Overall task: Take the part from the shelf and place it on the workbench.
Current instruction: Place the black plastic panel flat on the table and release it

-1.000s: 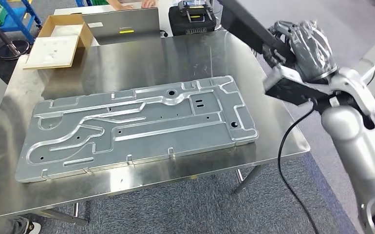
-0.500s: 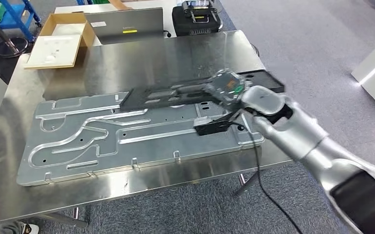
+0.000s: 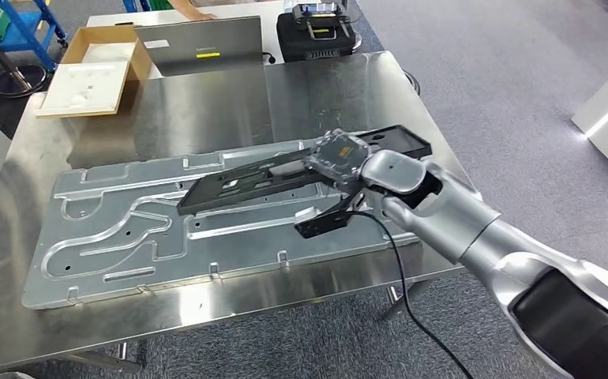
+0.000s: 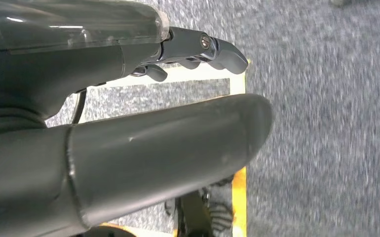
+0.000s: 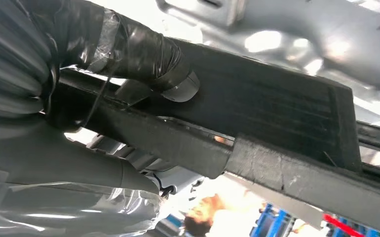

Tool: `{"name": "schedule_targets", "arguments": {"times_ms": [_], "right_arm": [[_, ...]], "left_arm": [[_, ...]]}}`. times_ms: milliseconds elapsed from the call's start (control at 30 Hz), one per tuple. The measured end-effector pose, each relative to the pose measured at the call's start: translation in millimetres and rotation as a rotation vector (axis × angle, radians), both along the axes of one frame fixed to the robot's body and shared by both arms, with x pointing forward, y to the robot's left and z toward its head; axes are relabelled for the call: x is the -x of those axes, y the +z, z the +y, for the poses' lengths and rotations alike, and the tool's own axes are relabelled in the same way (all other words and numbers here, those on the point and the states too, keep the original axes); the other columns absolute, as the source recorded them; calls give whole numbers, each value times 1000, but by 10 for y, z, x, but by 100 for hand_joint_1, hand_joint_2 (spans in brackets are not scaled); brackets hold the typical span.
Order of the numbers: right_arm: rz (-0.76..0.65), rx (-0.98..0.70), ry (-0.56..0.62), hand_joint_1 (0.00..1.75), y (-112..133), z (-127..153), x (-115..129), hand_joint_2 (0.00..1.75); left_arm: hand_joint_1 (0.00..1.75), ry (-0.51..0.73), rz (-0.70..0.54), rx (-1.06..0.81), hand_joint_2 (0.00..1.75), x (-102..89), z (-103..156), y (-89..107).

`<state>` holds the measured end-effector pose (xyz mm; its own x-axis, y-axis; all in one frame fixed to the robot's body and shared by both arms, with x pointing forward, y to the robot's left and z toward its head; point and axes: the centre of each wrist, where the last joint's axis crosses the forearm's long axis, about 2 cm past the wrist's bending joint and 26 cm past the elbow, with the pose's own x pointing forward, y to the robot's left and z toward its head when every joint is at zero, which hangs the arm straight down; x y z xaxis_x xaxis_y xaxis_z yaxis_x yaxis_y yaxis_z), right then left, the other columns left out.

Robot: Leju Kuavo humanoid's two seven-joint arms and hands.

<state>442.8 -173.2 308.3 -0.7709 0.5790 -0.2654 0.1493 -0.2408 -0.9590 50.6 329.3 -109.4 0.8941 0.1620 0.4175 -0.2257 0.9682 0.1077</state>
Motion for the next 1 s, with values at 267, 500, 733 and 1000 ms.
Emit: {"name": "schedule_targets", "arguments": {"times_ms": [267, 500, 733, 1000], "right_arm": [[37, -76, 93, 175, -463, 532, 221, 175], [107, -136, 123, 0, -643, 739, 370, 0], [173, -166, 111, 0, -843, 681, 426, 0], [177, -205, 83, 0, -802, 625, 382, 0]], "left_arm": [[0, -37, -1, -3, 0, -13, 4, 2], [0, -73, -54, -5, 175, -50, -6, 6], [0, -85, -57, -10, 0, -52, -5, 6], [0, -89, -62, -7, 0, -61, -30, 6]]}}
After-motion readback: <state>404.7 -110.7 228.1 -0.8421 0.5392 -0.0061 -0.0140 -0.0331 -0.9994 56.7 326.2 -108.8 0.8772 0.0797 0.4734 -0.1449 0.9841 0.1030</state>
